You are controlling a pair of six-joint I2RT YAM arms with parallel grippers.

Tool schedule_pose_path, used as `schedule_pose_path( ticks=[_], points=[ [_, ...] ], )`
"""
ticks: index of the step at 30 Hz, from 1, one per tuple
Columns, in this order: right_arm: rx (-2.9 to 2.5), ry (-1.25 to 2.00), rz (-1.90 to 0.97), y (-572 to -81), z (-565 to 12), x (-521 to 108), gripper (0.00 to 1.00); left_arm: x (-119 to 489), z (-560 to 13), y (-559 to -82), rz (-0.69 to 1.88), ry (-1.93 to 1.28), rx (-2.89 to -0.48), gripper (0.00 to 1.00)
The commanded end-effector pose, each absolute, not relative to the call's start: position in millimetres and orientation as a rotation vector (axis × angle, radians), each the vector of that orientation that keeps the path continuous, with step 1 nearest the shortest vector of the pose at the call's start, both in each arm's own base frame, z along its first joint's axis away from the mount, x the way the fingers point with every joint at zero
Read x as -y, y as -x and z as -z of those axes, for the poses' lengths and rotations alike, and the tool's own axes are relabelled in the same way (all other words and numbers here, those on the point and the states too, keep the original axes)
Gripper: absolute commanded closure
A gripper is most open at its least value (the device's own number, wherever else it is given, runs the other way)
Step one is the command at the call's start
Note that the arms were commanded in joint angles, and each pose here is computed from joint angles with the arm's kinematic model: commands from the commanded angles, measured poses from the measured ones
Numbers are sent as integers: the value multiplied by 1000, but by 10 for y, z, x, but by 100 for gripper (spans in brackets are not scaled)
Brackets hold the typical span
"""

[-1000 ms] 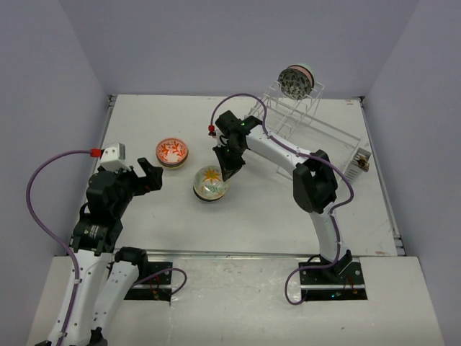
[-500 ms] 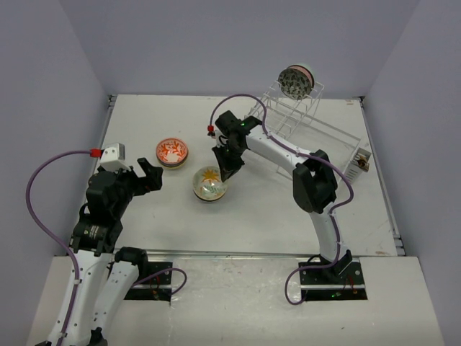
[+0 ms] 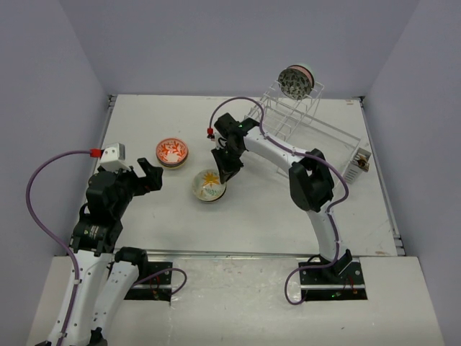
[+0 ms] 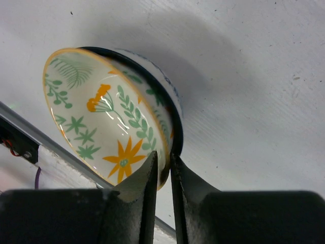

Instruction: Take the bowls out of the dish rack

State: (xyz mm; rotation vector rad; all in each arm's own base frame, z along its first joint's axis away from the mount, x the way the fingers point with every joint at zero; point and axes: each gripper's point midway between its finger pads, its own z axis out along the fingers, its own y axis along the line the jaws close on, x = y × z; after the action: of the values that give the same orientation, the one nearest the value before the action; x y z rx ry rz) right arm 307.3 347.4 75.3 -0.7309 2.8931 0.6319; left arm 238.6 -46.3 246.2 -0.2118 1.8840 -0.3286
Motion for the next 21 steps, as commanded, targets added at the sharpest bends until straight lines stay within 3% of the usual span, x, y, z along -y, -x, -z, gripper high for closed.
schedule_pose_path(
  ticks=[1,4,6,15,21],
  points=[
    [-2807,722,-679,-3166,-1001,-3603,82,493,-2550,-2421,340,186,-1842,0],
    [-2793,723,-689,-3164,-1062,-3608,75,492,-2553,-2419,339,184,-1840,0],
    [-2790,722,-688,-3158,-1097,-3599,62,492,-2557,-2420,339,184,-1839,0],
    [-2749,689,-583,-3186,-1331,-3427,62,493,-2550,-2421,339,184,-1842,0],
    [-2599,703,-628,-3115,-2039,-3384,63,490,-2564,-2410,341,189,-1837,0]
  ],
)
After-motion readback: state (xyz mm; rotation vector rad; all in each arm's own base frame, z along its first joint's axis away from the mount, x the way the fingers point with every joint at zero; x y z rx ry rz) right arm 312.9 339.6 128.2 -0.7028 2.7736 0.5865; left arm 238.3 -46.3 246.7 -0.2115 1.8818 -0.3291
